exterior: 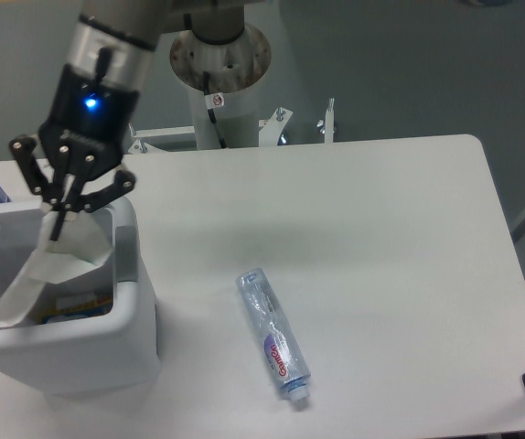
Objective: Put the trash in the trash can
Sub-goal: 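Carry the wrapper over the white trash bin and lower it in, then open the gripper to release the wrapper into the bin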
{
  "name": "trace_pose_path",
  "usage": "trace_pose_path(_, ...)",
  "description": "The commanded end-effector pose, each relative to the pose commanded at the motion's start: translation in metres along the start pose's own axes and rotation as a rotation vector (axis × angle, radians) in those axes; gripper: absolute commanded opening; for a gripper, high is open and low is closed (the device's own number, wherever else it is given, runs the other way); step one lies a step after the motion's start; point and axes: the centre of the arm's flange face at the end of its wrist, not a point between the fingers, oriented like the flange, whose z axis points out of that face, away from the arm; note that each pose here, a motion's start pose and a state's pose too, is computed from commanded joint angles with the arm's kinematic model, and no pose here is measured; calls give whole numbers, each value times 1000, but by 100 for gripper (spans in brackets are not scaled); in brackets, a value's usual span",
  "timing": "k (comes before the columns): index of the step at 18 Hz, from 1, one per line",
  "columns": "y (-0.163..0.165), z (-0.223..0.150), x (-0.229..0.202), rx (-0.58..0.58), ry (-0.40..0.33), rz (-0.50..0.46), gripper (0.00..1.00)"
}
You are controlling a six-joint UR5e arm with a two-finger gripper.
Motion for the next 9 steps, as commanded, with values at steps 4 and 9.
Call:
trace_pose_path(4,4,6,1,-12,3,48,71)
trace_pose_path(9,-2,-4,5,9,0,92,100)
